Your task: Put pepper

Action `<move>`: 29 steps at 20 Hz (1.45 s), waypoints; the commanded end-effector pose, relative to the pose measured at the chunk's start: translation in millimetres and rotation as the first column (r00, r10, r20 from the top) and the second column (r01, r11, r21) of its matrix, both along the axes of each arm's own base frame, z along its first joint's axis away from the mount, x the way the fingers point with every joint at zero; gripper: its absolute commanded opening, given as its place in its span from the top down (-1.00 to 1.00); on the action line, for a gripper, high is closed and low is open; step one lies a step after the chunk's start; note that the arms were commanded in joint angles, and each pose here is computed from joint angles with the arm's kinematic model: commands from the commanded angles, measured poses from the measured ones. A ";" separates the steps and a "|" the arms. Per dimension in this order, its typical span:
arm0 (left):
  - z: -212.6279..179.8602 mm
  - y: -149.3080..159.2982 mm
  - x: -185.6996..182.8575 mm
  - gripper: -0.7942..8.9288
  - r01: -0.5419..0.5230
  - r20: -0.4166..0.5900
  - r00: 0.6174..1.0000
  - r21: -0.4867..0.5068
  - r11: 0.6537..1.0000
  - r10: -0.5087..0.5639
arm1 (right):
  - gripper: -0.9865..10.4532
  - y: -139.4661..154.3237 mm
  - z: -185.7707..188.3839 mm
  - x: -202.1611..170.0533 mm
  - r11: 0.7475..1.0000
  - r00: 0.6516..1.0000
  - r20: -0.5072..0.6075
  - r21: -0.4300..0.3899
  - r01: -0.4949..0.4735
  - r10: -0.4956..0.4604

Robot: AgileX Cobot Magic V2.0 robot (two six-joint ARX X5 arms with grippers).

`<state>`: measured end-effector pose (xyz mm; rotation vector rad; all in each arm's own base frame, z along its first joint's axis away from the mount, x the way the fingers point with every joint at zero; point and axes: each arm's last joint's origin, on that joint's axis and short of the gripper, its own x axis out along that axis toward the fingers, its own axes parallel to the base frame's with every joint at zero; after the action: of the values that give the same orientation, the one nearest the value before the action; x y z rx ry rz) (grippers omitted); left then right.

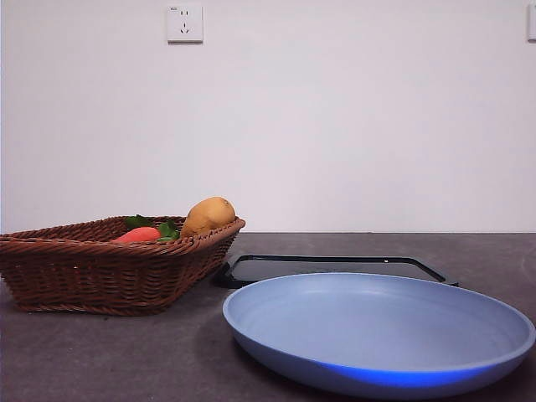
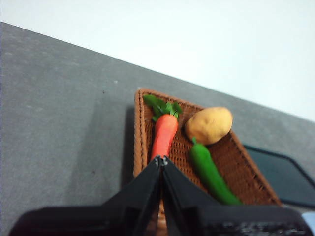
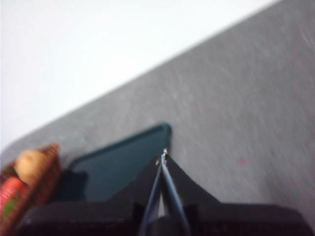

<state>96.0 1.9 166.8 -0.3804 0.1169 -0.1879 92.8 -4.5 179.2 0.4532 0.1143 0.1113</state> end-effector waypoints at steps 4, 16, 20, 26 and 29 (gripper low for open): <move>39.7 -0.6 -7.3 0.82 0.000 0.079 0.997 -0.028 1.000 0.002 | 0.82 1.2 46.6 -3.9 1.000 0.996 0.086 0.001 -0.023 0.023; 113.4 -6.6 -0.5 0.82 0.266 -0.017 0.964 0.047 0.963 -0.265 | 0.82 5.6 121.1 8.6 0.960 0.961 -0.111 -0.097 -0.263 0.253; 129.7 -7.9 4.2 0.82 0.354 -0.084 0.934 0.093 0.931 -0.347 | 0.82 7.7 139.4 12.6 0.926 0.923 -0.227 -0.146 -0.348 0.311; 143.0 -9.7 9.5 0.82 0.477 -0.174 0.873 0.104 0.873 -0.456 | 0.82 11.4 155.6 17.0 0.855 0.832 -0.411 -0.196 -0.481 0.373; 146.1 -10.4 10.0 0.82 0.504 -0.224 0.852 0.109 0.857 -0.472 | 0.82 13.2 157.0 17.7 0.821 0.778 -0.488 -0.192 -0.538 0.396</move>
<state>106.6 -8.1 309.4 -0.2529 0.4499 -0.6272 111.2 8.5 332.3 0.1670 0.7048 0.4642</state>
